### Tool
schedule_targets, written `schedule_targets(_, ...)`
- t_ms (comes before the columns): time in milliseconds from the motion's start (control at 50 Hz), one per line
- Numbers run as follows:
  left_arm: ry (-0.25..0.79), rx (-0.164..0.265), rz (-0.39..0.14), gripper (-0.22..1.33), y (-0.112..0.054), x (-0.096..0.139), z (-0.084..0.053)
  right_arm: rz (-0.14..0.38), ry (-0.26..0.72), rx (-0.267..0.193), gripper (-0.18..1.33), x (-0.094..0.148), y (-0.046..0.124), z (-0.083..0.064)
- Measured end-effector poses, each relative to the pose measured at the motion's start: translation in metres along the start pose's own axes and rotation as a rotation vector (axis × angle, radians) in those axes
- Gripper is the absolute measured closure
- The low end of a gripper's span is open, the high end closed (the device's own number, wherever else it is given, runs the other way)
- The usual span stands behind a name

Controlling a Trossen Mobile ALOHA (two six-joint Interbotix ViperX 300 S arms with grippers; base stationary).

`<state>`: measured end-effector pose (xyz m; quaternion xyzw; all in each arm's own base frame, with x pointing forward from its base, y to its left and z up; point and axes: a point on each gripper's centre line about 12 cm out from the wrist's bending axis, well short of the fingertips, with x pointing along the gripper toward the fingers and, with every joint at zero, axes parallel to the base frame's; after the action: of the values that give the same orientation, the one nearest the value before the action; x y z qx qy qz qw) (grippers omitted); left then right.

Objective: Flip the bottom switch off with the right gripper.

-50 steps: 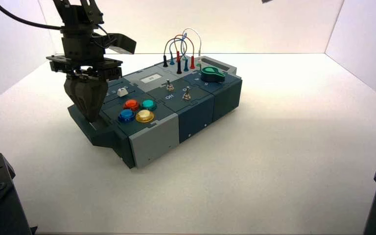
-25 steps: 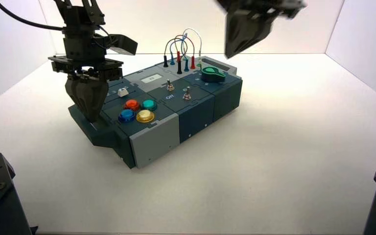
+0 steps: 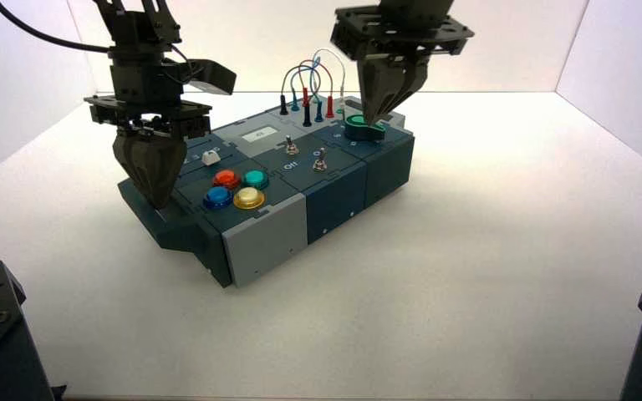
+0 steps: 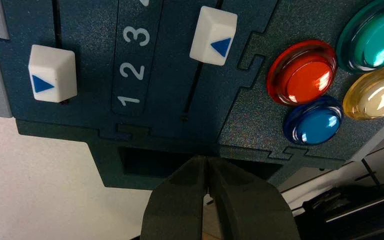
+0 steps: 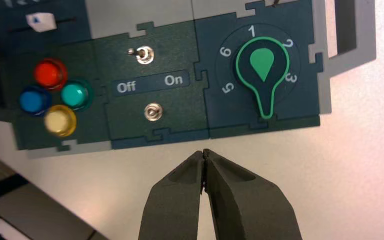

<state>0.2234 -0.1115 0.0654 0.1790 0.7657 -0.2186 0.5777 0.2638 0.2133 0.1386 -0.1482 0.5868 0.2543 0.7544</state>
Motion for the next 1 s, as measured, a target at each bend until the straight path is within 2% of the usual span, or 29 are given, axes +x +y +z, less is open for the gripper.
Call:
schedule_targets(280,0.003,0.008,0.002,1.26,-0.001,0.001,0.002,-0.014,0.009,-0.033,1.29,0.011,0.0,0.018)
schedule_targets(500,0.001,0.007,0.003,1.26,-0.001,0.0,0.002,-0.005,0.022,-0.073,1.29,0.021,0.014,0.029)
schedule_targets(760,0.003,0.008,0.002,1.26,-0.001,0.001,0.002,0.005,0.079,-0.129,1.29,0.034,0.036,0.03)
schedule_targets(1000,0.001,0.008,0.003,1.26,-0.001,0.0,0.002,0.003,0.087,-0.13,1.29,0.035,0.035,0.03)
